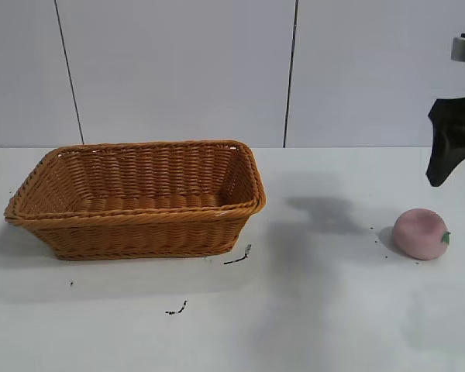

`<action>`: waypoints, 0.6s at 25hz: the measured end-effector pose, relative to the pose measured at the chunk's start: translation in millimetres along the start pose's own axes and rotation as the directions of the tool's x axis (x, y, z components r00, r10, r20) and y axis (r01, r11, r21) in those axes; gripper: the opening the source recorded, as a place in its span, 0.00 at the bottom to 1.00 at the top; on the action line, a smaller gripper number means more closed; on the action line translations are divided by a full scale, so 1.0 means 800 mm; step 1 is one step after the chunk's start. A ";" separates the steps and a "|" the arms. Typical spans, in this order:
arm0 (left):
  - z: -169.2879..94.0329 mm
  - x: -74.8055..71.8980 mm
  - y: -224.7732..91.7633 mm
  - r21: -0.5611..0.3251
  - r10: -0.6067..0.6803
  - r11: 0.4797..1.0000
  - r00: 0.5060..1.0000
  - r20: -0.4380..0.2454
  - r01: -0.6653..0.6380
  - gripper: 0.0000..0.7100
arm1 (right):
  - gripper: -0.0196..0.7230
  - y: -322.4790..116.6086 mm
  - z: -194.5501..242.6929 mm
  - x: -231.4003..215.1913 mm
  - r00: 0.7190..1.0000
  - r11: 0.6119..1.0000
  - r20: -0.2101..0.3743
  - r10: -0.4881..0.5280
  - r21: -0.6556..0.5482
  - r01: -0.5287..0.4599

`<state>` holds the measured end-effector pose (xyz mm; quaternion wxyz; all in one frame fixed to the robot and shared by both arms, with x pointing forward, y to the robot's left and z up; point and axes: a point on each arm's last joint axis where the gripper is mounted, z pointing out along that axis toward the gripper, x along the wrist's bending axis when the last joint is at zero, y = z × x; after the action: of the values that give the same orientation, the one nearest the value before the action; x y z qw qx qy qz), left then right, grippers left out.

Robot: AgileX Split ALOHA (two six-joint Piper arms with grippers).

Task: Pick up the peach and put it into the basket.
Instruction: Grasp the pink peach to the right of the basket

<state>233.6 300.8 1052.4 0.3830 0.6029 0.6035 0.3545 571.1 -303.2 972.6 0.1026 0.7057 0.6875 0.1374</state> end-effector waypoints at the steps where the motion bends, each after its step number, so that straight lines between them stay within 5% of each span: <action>1: 0.000 0.000 0.000 0.000 0.000 1.000 1.000 0.000 0.000 0.98 | 0.91 0.003 0.008 -0.001 1.000 1.000 0.002 0.001 -0.011 -0.001; 15: 0.000 0.000 0.000 0.000 0.000 1.000 1.000 0.000 0.000 0.98 | 0.91 0.002 0.088 -0.003 0.995 0.995 -0.014 -0.094 0.016 0.094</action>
<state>233.6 300.8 1052.4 0.3830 0.6029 0.6035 0.3545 596.2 -302.8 907.1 0.0983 0.6723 0.7219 0.1314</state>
